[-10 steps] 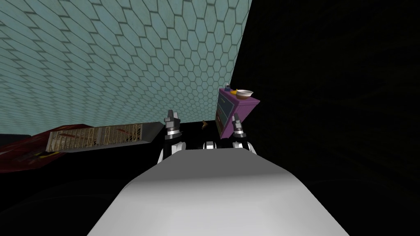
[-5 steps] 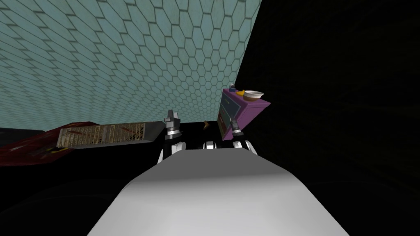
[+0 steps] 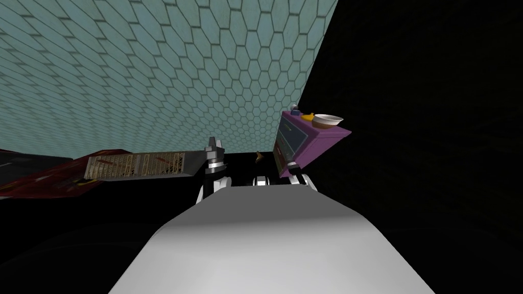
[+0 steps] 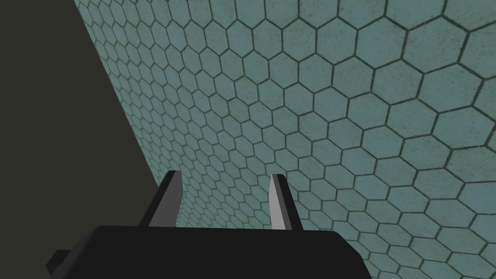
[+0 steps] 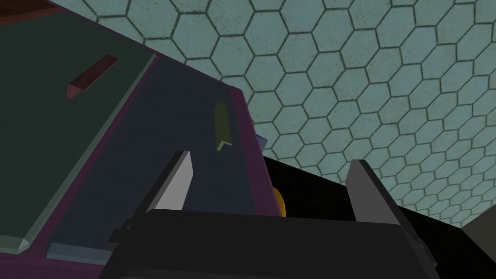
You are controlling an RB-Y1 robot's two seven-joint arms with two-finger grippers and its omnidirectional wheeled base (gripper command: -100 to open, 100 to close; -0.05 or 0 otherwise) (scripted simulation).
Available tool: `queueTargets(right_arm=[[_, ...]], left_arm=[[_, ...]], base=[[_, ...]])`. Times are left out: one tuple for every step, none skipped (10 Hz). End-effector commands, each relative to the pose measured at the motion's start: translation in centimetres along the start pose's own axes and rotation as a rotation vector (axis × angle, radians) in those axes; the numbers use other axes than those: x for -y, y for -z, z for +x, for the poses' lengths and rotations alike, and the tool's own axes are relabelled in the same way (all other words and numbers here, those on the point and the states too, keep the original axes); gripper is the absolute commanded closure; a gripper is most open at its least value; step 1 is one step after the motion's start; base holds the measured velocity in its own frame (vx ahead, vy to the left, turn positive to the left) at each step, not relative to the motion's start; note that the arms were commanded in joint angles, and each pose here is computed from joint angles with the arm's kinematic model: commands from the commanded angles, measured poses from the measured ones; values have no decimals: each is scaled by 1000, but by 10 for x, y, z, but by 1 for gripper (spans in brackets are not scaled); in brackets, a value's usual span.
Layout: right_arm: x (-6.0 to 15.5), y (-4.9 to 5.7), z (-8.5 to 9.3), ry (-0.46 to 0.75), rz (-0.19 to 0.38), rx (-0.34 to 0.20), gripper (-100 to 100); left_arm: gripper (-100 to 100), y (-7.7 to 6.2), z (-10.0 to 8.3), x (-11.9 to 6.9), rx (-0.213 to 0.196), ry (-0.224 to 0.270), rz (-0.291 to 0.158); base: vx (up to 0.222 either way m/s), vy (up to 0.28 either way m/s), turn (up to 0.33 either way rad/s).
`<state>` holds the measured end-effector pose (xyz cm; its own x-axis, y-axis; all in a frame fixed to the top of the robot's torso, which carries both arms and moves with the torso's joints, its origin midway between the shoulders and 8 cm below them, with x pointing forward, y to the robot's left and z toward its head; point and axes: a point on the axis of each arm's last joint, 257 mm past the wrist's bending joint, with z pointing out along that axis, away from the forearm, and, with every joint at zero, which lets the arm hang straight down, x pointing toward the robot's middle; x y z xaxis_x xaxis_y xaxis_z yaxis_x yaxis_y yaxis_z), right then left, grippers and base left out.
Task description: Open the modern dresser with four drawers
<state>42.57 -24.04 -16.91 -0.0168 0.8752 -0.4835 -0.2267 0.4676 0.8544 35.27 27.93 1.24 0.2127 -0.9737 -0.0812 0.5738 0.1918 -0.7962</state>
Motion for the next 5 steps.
queueTargets(right_arm=[[33, -3, 8, 27, 89, -40, -100], [34, -3, 8, 27, 92, -40, -100], [58, -3, 16, 54, 152, -72, -100], [62, -3, 16, 54, 166, -73, -100], [83, -3, 21, 84, 217, -101, -100]], left_arm=[[0, 0, 0, 0, 0, 0, 0], [0, 0, 0, 0, 0, 0, 0], [0, 0, 0, 0, 0, 0, 0], [0, 0, 0, 0, 0, 0, 0], [0, 0, 0, 0, 0, 0, 0]], base=[[90, 62, 61], [36, 23, 3], [55, 50, 130], [67, 49, 50], [106, 76, 87]])
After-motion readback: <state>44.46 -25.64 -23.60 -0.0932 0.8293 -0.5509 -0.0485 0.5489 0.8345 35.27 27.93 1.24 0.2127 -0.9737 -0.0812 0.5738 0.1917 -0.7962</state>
